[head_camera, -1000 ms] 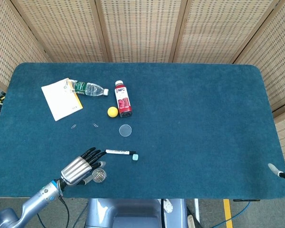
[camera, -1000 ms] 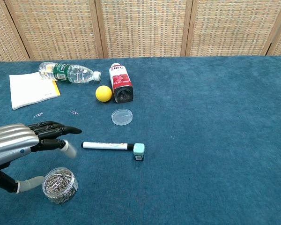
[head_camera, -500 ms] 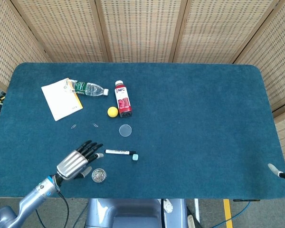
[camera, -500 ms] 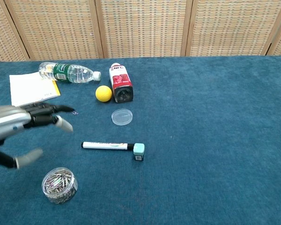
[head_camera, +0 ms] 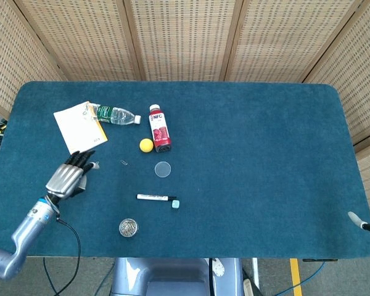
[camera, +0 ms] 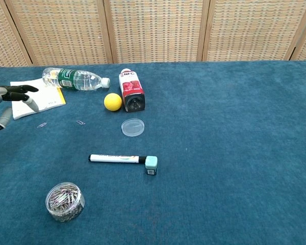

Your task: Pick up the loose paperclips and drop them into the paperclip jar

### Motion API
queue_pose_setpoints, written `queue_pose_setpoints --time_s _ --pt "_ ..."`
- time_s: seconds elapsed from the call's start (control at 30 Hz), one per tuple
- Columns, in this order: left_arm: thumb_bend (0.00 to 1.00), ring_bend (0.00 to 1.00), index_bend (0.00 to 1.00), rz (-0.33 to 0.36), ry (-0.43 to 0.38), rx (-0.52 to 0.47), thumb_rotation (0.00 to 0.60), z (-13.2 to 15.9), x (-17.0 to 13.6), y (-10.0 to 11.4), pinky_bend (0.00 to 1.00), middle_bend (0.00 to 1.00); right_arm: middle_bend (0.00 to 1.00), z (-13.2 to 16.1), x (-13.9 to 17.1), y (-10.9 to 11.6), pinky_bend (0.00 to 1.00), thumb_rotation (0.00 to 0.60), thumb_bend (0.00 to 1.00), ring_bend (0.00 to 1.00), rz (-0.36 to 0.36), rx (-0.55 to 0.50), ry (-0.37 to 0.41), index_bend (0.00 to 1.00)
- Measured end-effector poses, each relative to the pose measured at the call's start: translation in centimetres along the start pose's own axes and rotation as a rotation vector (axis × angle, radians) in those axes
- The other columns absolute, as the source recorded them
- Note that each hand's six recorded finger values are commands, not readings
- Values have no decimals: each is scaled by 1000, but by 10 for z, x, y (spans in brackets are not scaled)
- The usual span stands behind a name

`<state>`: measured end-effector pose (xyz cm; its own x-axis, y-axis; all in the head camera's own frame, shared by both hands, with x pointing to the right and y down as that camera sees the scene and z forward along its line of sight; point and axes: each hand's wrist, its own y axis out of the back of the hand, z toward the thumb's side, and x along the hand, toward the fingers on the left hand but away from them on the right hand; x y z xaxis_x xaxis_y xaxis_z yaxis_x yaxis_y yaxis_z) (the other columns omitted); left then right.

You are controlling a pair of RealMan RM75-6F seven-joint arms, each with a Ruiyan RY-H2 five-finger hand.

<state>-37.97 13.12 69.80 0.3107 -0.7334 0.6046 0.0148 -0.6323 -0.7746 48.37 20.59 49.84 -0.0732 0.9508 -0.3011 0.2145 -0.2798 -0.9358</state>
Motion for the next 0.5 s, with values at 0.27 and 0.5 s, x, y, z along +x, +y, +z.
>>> queue_pose_setpoints --time_s 0.27,0.5 --pt "897 0 296 -47 159 -11 600 -46 30 -10 0 0 0 -1 -3 -4 0 600 0 0 9 17 -16 37" --pt "897 0 298 -45 175 -52 600 -45 49 -15 0 0 0 -2 -4 -5 0 600 0 0 12 20 -21 37"
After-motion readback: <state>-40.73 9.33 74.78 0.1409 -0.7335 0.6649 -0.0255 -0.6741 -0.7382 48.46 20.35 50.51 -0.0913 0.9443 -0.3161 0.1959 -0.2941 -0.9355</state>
